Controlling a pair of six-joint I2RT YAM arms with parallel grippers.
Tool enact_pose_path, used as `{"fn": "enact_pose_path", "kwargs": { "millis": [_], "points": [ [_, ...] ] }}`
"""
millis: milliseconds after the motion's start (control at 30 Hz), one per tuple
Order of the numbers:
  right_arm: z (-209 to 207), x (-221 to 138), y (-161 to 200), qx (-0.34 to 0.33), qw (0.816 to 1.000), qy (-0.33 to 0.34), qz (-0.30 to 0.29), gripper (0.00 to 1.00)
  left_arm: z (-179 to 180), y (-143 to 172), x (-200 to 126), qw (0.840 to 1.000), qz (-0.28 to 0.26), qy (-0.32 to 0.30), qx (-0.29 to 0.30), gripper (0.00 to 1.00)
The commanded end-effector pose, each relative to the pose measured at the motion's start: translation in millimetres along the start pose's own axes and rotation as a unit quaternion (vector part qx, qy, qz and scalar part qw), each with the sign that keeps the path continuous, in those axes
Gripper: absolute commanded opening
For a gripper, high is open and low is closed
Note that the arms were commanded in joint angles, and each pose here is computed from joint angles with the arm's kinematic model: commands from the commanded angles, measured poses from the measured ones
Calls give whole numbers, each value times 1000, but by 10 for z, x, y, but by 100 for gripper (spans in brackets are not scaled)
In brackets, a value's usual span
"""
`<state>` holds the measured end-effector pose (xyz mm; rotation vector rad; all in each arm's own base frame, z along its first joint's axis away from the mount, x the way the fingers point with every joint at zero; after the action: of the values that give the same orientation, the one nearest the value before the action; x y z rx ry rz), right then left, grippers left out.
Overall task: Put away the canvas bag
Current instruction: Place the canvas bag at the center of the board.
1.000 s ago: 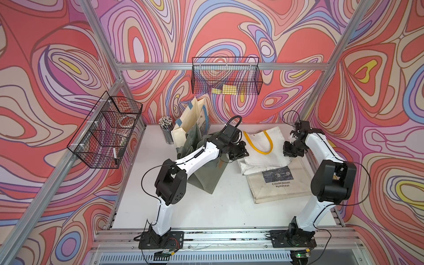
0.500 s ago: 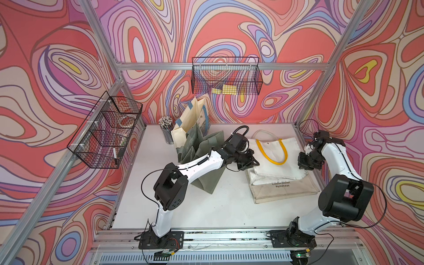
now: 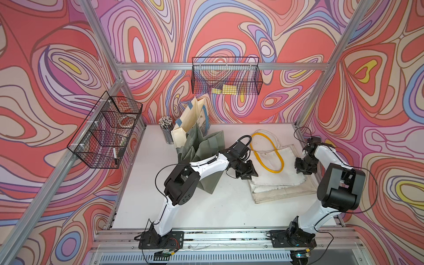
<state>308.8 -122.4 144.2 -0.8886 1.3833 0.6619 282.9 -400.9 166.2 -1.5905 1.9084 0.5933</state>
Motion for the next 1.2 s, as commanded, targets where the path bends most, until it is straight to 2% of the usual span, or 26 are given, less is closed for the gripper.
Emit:
{"fn": "enact_pose_path", "kwargs": {
  "millis": [0, 33, 67, 167, 267, 333, 400, 567, 633, 733, 800, 933, 1033, 1167],
  "points": [
    [-51, -392, -185, 8, 996, 15, -91, 49, -328, 114, -617, 994, -25, -28, 103, 44],
    [-54, -480, -205, 10, 995, 13, -103, 56, -394, 139, -725, 991, -27, -32, 124, 44],
    [-41, -559, -223, 10, 994, 5, -112, 57, -463, 162, -830, 989, -29, -38, 142, 45],
    [-27, -719, -236, 18, 993, -9, -118, 59, -664, 198, -1042, 982, -35, -42, 181, 45],
    [65, -806, -172, 32, 991, -64, -113, 56, -816, 141, -975, 981, -41, -3, 188, 39],
    [170, -800, -88, 55, 986, -119, -101, 49, -822, 67, -778, 985, -31, 22, 165, 30],
    [288, -747, 28, 81, 980, -155, -91, 41, -739, 2, -585, 990, -27, 7, 139, 16],
    [807, -695, 435, 74, 973, -198, -92, 39, -534, -52, -40, 996, 18, 72, 40, 10],
    [1002, -595, 613, 70, 971, -216, -76, 39, -387, -39, 137, 997, 30, 65, 12, 7],
    [1098, -334, 838, 91, 969, -225, -48, 39, -179, 3, 328, 996, 57, 56, -34, 8],
    [1068, -134, 947, 112, 968, -221, -28, 38, 10, 69, 410, 996, 60, 32, -64, 10],
    [959, 193, 1156, 167, 965, -200, -4, 37, 286, 179, 603, 989, 88, 26, -119, 13],
    [866, 377, 1272, 200, 964, -175, 4, 38, 357, 202, 654, 986, 96, 23, -134, 14],
    [765, 489, 1298, 205, 971, -122, 1, 40, 357, 199, 642, 987, 93, 12, -131, 15]
  ]
}}
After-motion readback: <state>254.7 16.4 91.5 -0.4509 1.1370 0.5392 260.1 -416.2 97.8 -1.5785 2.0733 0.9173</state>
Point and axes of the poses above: each gripper's point midway between its finger pads, its own x axis out along the fingers, its own z axis along the line the jaws close on, y = z × x, the point moved 7 cm from there along -x, back along the fingers, and after that the axes turned 11 degrees about x, right-handed, at the moved point
